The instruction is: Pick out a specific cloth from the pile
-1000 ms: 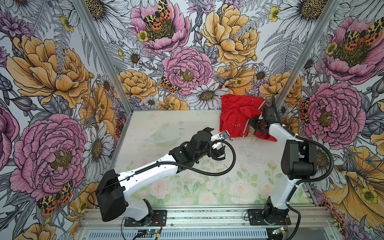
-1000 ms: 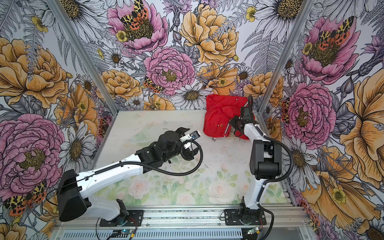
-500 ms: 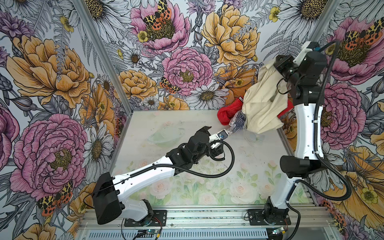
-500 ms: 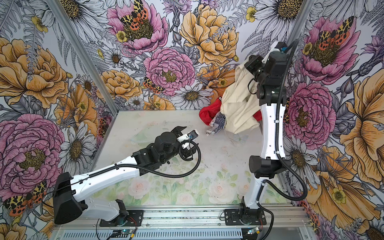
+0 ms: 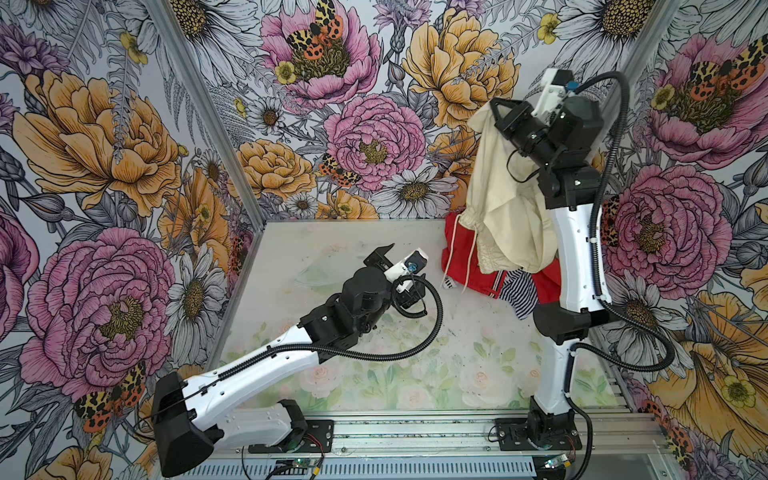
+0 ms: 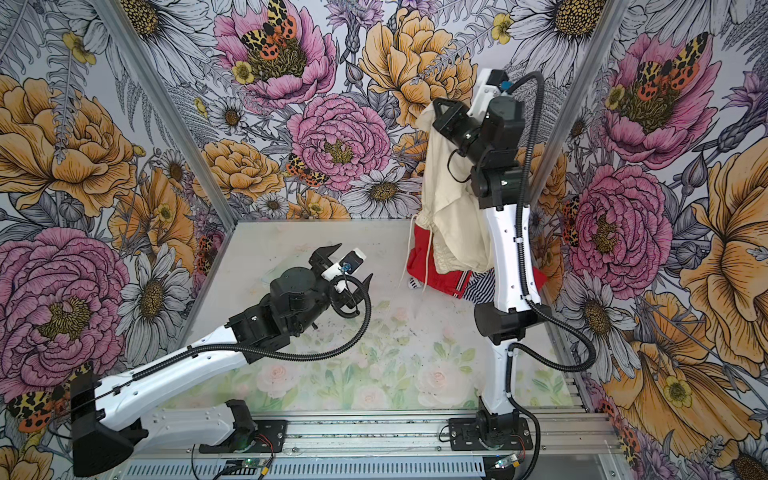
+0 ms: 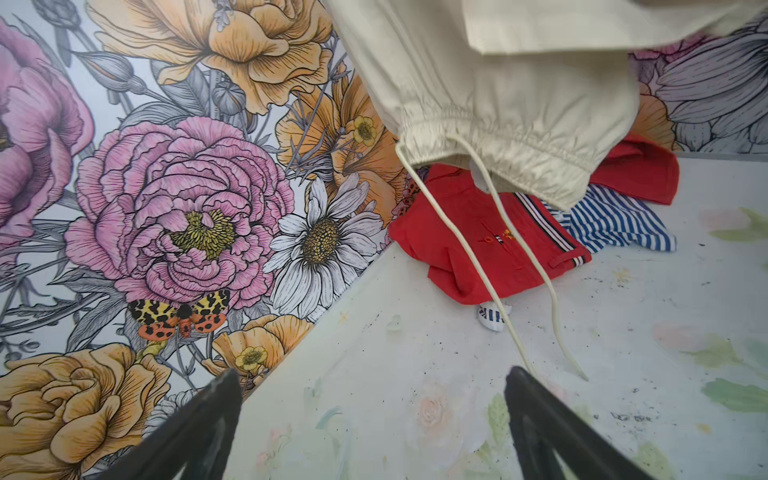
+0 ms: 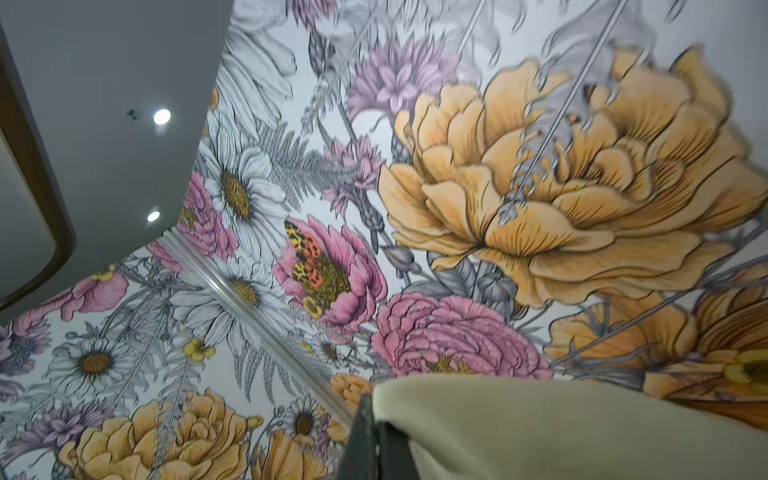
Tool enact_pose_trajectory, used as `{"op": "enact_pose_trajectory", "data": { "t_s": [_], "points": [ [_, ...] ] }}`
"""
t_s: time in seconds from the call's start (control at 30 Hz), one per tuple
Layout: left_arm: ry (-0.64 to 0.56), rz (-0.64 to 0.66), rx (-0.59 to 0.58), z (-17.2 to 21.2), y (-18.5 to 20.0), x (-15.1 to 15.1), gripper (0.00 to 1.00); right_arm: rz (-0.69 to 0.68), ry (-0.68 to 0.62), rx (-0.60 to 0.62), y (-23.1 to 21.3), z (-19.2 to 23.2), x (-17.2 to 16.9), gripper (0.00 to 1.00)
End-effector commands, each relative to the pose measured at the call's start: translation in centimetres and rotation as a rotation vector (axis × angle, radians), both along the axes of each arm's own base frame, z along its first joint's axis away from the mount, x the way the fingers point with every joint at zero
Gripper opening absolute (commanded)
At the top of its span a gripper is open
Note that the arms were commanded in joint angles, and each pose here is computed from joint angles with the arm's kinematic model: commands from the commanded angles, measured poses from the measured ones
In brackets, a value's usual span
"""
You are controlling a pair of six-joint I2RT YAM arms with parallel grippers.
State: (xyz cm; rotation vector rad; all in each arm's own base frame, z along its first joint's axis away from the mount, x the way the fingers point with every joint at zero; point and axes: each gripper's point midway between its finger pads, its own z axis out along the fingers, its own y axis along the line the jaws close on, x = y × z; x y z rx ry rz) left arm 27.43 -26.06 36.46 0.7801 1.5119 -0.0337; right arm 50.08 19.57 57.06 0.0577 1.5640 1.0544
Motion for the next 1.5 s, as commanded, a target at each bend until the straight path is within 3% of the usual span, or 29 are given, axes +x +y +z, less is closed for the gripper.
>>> {"op": "enact_pose_trajectory", "data": {
  "t_s": [0.0, 0.13, 0.3, 0.47, 0.67, 0.7, 0.77, 0.9, 0.93, 1.03, 1.2, 1.3, 1.47],
  "points": [
    [0.055, 0.117, -0.116, 1.3, 5.1, -1.7, 0.99, 0.238, -0.076, -0.067, 8.5, 0.3, -4.9, 0.00],
    [0.116, 0.218, -0.220, 1.3, 10.2, -3.8, 0.99, 0.369, -0.026, -0.132, 16.7, -4.1, -7.2, 0.00],
    [0.165, 0.325, -0.298, -0.3, 15.1, -5.9, 0.99, 0.542, 0.138, -0.136, 25.3, -13.9, -7.8, 0.00],
    [0.218, 0.424, -0.345, -2.1, 17.5, -6.4, 0.99, 0.562, 0.276, -0.081, 27.6, -24.5, -6.6, 0.00],
    [0.275, 0.501, -0.373, -2.8, 18.1, -5.8, 0.99, 0.509, 0.381, -0.167, 25.6, -32.4, -6.4, 0.00],
    [0.281, 0.516, -0.369, -3.0, 18.1, -5.5, 0.99, 0.509, 0.392, -0.186, 25.0, -33.3, -6.5, 0.06],
    [0.311, 0.546, -0.356, -3.7, 18.1, -4.6, 0.99, 0.529, 0.411, -0.220, 24.0, -34.4, -7.0, 0.35],
    [0.473, 0.655, -0.356, -6.7, 18.7, -2.0, 0.99, 0.440, 0.433, -0.313, 18.7, -36.8, -8.2, 0.77],
    [0.520, 0.674, -0.352, -7.6, 18.9, -1.3, 0.99, 0.413, 0.439, -0.341, 17.1, -37.5, -8.7, 0.84],
    [0.616, 0.716, -0.298, -10.2, 18.9, 0.8, 0.99, 0.360, 0.455, -0.391, 13.0, -38.6, -10.8, 0.88],
    [0.724, 0.728, -0.029, -15.2, 15.5, 5.4, 0.99, 0.267, 0.470, -0.479, 7.5, -40.7, -16.4, 0.88],
    [0.721, 0.748, 0.124, -17.4, 13.2, 8.3, 0.99, 0.257, 0.470, -0.486, 5.9, -41.4, -19.7, 0.88],
    [0.793, 0.773, 0.206, -21.9, 11.1, 12.5, 0.99, 0.318, 0.465, -0.487, 5.3, -42.0, -24.2, 0.88]
  ]
}}
